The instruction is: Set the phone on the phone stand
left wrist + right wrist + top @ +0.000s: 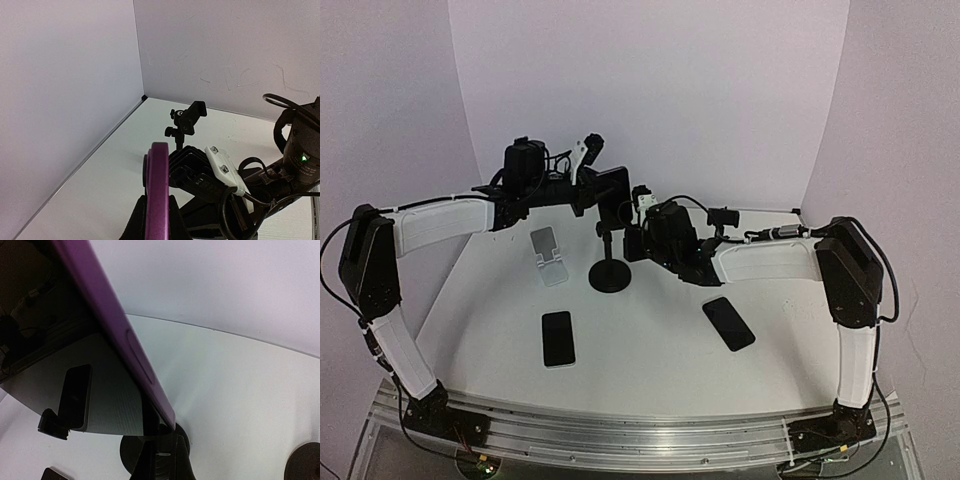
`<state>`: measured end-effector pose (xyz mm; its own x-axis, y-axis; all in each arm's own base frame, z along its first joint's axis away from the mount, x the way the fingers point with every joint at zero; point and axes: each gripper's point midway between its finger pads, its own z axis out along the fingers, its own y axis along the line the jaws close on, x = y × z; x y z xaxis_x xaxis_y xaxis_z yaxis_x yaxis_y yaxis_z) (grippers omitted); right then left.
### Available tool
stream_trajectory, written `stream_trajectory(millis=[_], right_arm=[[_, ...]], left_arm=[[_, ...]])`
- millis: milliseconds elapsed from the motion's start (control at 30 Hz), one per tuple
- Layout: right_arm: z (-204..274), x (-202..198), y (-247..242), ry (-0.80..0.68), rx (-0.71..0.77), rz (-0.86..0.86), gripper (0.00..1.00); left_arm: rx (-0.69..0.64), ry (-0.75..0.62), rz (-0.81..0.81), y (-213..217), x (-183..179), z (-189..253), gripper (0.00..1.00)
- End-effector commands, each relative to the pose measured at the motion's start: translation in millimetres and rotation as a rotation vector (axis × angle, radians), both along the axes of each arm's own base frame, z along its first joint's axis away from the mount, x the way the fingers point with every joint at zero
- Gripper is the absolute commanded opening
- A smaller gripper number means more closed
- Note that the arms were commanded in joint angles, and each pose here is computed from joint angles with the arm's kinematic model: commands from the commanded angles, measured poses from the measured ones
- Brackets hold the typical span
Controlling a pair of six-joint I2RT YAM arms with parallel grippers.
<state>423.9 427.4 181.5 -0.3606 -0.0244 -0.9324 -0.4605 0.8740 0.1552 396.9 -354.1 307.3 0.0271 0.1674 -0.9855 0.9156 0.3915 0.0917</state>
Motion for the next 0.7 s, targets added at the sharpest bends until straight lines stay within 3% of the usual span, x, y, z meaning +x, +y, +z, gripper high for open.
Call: stream_trajectory(millis=[0, 167, 367, 667], right_arm=[[25.3, 20.9, -20.2, -0.056, -0.035, -0.101, 0.00], [20.8, 23.1, -23.3, -0.050, -0.067, -0.095, 0.00], [22.4, 26.3, -27.4, -0.031, -0.046, -0.085, 0.00], [23.9, 30.5, -27.5, -0.013, -0.017, -0.081, 0.00]], left_arm=[[0.329, 0.265, 0.149, 43.8, 17.5, -111.8, 0.00], [0.436, 0.337, 0.197, 56.1, 19.1, -123.3, 0.00], [0.515, 0.303, 0.241, 69.8, 21.1, -126.2, 0.00], [0.486, 0.306, 0.235, 70.1, 16.8, -127.8, 0.00]])
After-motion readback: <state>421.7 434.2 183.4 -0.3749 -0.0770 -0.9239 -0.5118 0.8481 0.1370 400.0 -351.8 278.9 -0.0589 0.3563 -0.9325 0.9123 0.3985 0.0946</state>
